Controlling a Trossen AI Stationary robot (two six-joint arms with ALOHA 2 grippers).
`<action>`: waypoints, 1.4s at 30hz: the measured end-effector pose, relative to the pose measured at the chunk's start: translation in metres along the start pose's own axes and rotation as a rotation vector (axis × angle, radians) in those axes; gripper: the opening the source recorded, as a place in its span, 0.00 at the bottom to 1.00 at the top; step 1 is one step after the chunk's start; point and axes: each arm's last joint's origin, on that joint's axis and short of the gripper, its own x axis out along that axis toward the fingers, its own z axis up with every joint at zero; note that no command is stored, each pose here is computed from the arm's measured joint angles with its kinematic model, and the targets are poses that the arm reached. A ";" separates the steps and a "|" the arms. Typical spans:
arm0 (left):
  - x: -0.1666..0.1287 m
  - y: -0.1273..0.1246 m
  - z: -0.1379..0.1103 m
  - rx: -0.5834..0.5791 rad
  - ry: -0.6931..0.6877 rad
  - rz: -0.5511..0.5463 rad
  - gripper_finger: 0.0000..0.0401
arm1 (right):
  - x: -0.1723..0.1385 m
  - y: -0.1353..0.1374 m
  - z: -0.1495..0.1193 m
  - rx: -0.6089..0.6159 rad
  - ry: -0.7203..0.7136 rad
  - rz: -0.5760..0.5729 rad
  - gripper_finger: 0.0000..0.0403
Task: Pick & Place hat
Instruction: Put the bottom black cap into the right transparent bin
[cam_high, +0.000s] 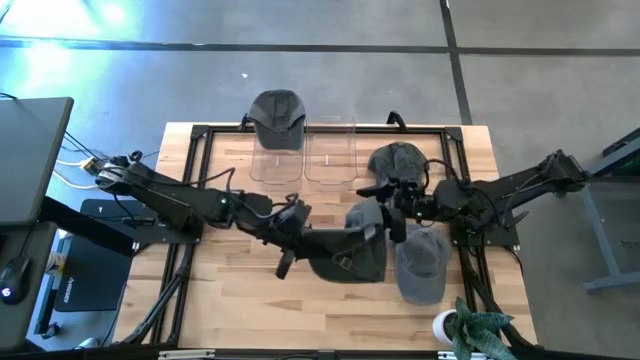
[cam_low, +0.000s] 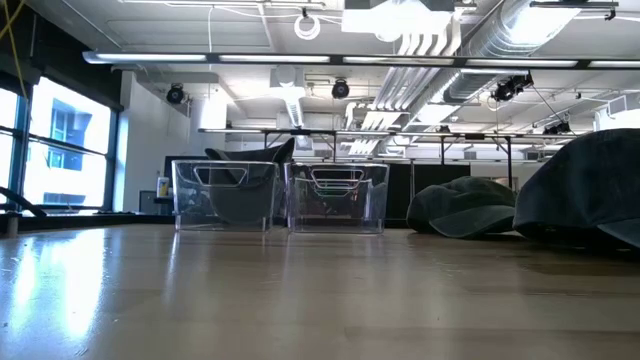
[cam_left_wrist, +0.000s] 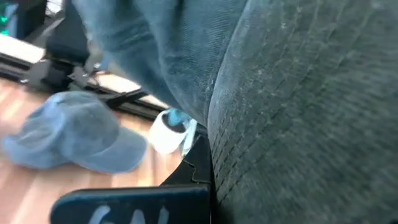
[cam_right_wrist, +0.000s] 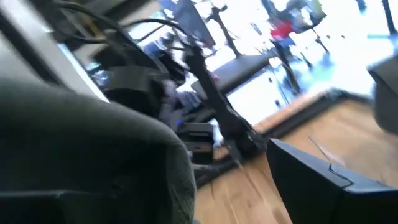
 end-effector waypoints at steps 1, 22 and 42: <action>0.002 0.002 -0.004 -0.019 -0.006 -0.012 0.00 | -0.002 -0.001 -0.001 0.012 0.020 -0.011 0.65; -0.001 0.022 -0.045 -0.335 -0.073 -0.308 0.00 | -0.043 -0.013 0.010 0.043 0.237 -0.002 0.65; -0.001 0.024 -0.046 -0.306 -0.111 -0.234 0.00 | -0.079 0.005 0.019 0.082 0.240 0.141 0.65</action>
